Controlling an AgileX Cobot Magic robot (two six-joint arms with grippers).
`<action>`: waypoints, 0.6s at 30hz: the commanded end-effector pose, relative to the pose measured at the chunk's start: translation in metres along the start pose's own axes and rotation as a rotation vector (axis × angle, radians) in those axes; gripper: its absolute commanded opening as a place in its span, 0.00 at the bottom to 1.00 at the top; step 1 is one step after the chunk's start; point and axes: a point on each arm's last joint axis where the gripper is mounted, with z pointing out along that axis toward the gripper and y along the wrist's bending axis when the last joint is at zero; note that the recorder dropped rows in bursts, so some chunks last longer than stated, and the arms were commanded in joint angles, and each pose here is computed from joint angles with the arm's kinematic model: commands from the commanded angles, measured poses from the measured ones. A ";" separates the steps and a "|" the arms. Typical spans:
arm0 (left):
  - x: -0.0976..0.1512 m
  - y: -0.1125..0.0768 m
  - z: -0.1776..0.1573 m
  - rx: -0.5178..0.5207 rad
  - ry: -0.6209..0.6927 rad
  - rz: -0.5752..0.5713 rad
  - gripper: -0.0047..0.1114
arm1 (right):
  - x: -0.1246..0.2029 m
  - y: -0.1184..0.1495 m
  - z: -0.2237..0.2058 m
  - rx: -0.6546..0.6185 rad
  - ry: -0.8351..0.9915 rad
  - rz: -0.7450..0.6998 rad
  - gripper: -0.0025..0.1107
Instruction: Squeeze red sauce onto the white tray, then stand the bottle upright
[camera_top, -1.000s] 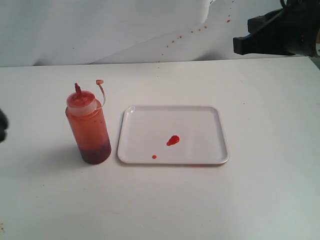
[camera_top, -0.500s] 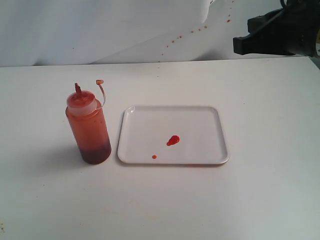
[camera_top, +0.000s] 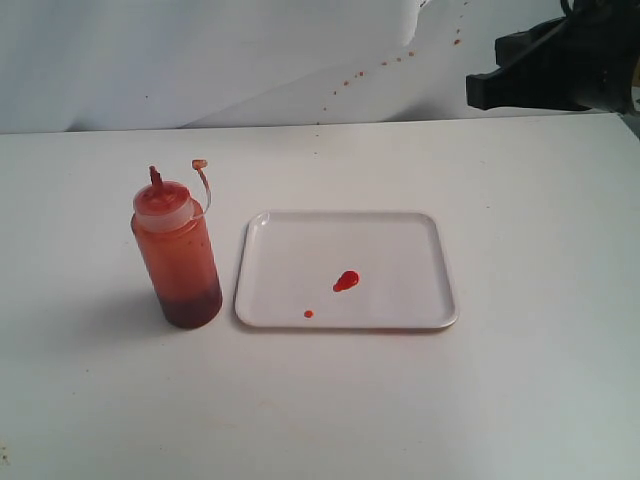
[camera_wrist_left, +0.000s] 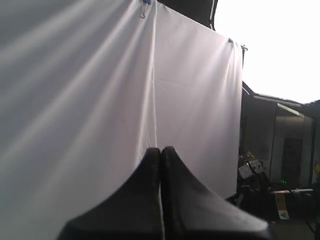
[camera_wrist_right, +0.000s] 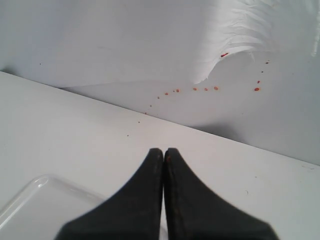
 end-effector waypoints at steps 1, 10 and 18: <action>0.025 0.031 -0.005 -0.189 -0.077 -0.039 0.04 | 0.001 -0.002 -0.002 0.008 0.003 0.004 0.02; 0.096 0.068 -0.026 -0.444 0.364 0.175 0.04 | 0.001 -0.002 -0.002 0.008 0.003 0.004 0.02; 0.112 0.073 -0.035 -0.461 0.554 0.266 0.04 | 0.001 -0.002 -0.002 0.008 0.003 0.004 0.02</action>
